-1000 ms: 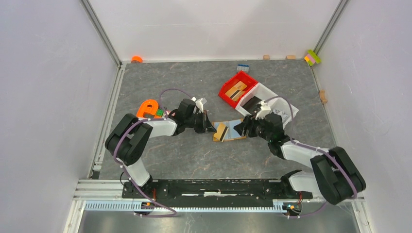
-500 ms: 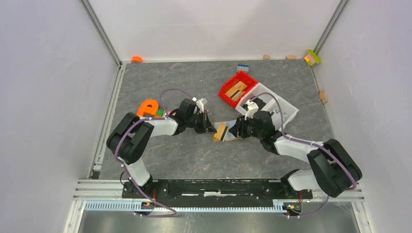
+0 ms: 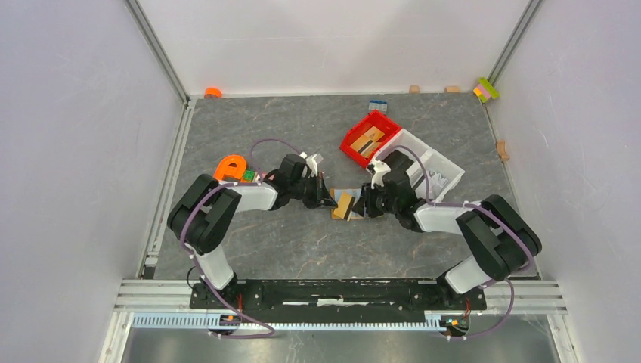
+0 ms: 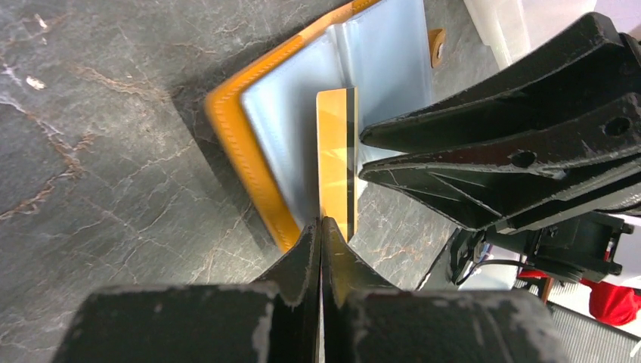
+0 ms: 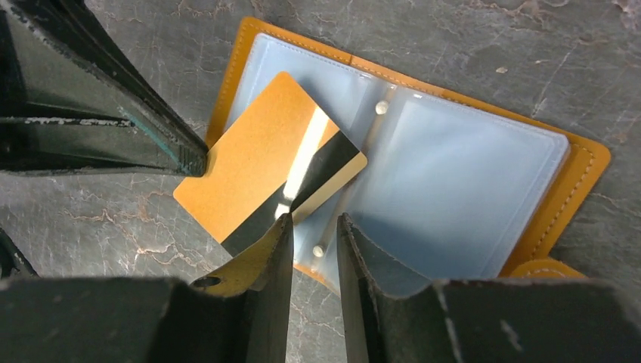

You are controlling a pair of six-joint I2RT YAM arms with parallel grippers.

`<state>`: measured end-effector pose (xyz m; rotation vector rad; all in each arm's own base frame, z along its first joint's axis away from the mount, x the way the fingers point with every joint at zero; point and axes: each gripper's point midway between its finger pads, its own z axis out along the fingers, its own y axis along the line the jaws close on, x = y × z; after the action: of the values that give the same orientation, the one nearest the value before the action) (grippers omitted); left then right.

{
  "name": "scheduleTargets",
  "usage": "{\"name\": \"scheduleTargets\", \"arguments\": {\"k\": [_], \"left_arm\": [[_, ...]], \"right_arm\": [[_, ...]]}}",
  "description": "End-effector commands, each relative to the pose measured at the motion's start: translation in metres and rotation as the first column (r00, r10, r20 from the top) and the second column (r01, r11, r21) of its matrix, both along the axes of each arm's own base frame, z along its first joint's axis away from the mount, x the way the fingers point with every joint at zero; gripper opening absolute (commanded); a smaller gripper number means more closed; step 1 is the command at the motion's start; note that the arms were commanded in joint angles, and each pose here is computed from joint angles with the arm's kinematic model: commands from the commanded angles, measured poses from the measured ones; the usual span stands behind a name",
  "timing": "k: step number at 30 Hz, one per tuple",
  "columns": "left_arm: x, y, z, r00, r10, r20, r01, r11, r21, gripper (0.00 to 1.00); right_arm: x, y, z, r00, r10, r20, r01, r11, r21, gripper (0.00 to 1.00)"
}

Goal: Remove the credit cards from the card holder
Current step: Place the credit card in the storage box.

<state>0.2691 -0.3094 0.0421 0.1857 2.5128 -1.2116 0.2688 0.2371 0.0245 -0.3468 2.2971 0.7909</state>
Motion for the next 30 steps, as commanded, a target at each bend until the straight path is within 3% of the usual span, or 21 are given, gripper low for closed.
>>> {"name": "scheduleTargets", "arguments": {"k": [1, 7, 22, 24, 28, 30], "left_arm": [[0.003, -0.01, 0.009, 0.999, -0.037, 0.018, 0.037, 0.999, -0.03, 0.02], [0.001, -0.014, 0.01, 0.998, -0.06, 0.006, 0.061, 0.997, -0.045, 0.02], [-0.004, -0.023, 0.012, 0.995, -0.1, -0.007, 0.099, 0.991, -0.086, 0.19], [-0.005, -0.024, 0.011, 0.995, -0.103, -0.009, 0.102, 0.991, -0.085, 0.18], [-0.004, -0.024, 0.014, 0.995, -0.098, 0.002, 0.098, 0.991, -0.089, 0.04], [-0.003, -0.022, 0.017, 0.996, -0.09, 0.017, 0.091, 0.992, -0.086, 0.02]], "right_arm": [[0.007, 0.013, 0.003, 0.999, 0.034, 0.0, -0.034, 0.999, 0.027, 0.32], [0.005, 0.016, 0.0, 0.999, 0.053, -0.014, -0.052, 0.998, 0.032, 0.29], [0.0, 0.024, 0.004, 0.996, 0.087, -0.023, -0.085, 0.993, 0.081, 0.22], [0.0, 0.025, 0.004, 0.996, 0.088, -0.023, -0.085, 0.993, 0.084, 0.22], [0.002, 0.022, 0.007, 0.997, 0.075, -0.005, -0.075, 0.995, 0.072, 0.23], [0.005, 0.019, 0.014, 0.998, 0.058, 0.027, -0.06, 0.996, 0.071, 0.31]]}}
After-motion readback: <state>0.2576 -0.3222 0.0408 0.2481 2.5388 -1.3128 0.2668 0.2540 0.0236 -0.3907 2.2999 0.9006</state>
